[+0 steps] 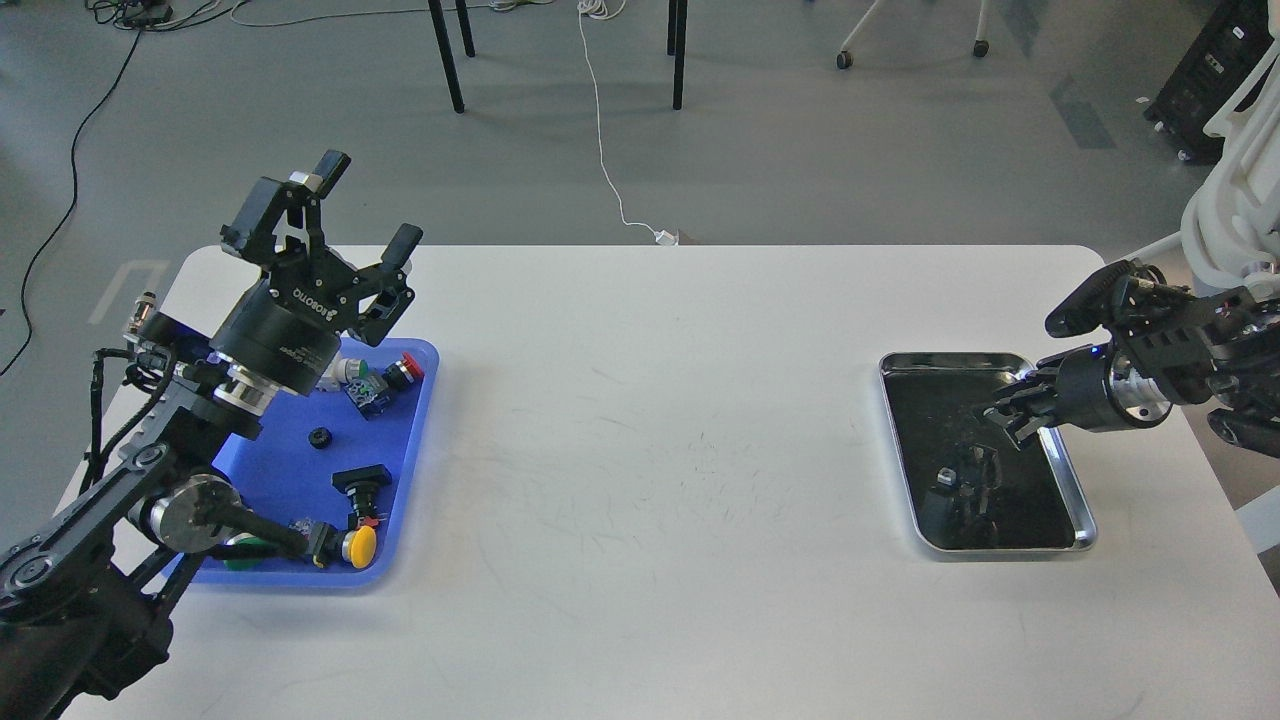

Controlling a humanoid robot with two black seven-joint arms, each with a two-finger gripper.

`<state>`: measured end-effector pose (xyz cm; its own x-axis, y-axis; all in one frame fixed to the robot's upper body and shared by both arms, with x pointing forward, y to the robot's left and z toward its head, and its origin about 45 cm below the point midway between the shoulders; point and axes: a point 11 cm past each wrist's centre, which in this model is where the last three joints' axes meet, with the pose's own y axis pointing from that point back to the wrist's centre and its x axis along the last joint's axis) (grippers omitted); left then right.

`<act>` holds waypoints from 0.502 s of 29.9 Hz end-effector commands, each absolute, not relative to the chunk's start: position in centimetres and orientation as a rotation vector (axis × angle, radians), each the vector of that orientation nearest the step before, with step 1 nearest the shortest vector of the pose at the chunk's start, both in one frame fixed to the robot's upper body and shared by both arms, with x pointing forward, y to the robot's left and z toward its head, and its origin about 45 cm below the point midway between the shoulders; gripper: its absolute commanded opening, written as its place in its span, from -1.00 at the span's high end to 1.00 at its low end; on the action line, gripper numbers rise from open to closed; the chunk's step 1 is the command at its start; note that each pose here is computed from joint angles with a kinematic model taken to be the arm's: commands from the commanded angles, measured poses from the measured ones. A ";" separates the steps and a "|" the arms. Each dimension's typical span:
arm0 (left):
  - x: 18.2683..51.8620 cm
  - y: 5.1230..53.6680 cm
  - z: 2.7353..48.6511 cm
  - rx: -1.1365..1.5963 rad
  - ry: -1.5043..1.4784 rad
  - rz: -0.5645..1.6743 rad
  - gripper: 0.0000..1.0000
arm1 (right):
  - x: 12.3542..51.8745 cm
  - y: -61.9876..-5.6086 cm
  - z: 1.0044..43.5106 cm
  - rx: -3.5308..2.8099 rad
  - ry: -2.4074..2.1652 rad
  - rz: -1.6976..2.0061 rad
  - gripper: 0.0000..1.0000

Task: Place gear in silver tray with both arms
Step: 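Carry the gear into the silver tray and open the right gripper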

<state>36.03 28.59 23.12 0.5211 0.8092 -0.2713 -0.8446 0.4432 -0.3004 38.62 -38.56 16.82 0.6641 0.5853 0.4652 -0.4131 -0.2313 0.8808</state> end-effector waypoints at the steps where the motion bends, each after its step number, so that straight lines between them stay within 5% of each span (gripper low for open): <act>1: 36.0 28.1 22.9 -0.432 0.102 1.022 -0.96 | 38.8 -37.9 15.5 1.554 0.148 0.933 0.57; 11: 36.0 28.3 23.0 -0.431 0.101 1.025 -0.96 | 38.8 -36.3 14.1 1.582 0.150 0.945 0.45; 15: 36.0 28.4 23.0 -0.429 0.099 1.026 -0.96 | 38.8 -36.7 14.2 1.578 0.143 0.941 -0.05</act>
<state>36.03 28.28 22.95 0.5221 0.8061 -0.2785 -0.8447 0.4435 -0.2996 38.81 -36.35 14.08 0.6587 0.5797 0.4797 -0.4038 -0.2656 0.8755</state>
